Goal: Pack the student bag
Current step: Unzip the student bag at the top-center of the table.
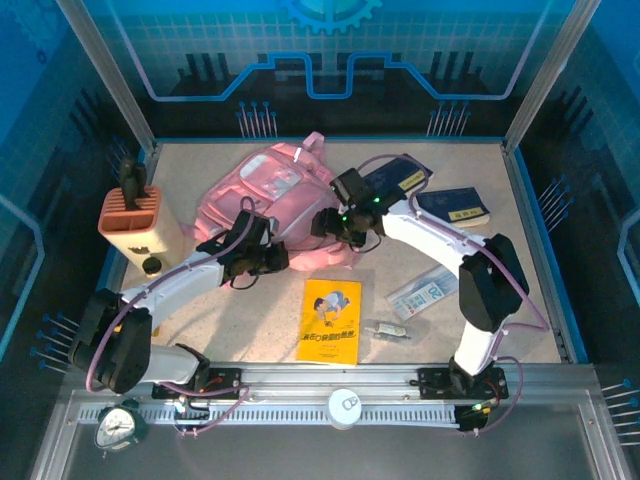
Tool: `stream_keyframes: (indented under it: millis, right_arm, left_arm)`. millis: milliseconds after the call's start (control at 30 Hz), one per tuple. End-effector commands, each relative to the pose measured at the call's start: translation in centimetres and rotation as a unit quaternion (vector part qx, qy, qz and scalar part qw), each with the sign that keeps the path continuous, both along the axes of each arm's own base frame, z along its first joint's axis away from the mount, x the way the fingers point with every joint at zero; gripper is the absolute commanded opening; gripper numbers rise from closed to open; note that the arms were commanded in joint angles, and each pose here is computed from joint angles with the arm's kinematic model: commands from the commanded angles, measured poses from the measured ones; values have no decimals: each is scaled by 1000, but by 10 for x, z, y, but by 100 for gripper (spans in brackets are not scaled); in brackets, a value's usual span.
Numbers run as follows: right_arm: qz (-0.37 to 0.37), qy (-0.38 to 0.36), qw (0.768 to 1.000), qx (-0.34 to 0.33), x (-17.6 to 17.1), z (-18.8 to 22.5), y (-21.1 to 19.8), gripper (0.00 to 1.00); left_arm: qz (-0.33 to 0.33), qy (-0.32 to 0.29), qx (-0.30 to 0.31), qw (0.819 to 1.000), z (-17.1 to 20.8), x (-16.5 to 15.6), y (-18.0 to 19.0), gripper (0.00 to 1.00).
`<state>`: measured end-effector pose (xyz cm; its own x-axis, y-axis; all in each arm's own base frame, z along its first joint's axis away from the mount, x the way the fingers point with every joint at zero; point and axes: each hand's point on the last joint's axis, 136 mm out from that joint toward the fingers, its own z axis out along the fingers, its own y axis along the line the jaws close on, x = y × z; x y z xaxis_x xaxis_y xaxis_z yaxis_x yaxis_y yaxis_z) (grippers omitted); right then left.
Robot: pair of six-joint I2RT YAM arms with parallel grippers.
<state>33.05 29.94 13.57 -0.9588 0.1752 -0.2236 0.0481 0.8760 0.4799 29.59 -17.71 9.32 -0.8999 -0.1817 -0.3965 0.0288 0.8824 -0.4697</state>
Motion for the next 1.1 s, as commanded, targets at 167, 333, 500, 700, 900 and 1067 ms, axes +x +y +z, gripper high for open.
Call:
stream_keyframes:
  millis: [167, 333, 500, 700, 900, 1067]
  right_arm:
    - [-85, 47, 994, 45, -12, -16, 19, 78]
    - [-100, 44, 994, 29, -4, -28, 25, 77]
    - [-96, 51, 994, -3, 9, -49, 21, 65]
    - [-81, 54, 994, -43, 8, -63, 17, 54]
    - [-68, 50, 996, -17, -9, -39, 17, 66]
    - [-54, 85, 995, 8, -32, -21, 18, 69]
  left_arm:
    - [-19, -36, -35, 999, 21, 7, -19, 0]
    - [-25, -32, -36, 999, 20, 4, -20, 0]
    - [-31, -35, -33, 998, 22, 3, -19, 0]
    - [-34, -26, -26, 999, 20, 1, -19, 0]
    - [-30, -30, -19, 999, 20, 0, -15, 0]
    - [-24, -36, -23, 999, 24, 1, -15, 0]
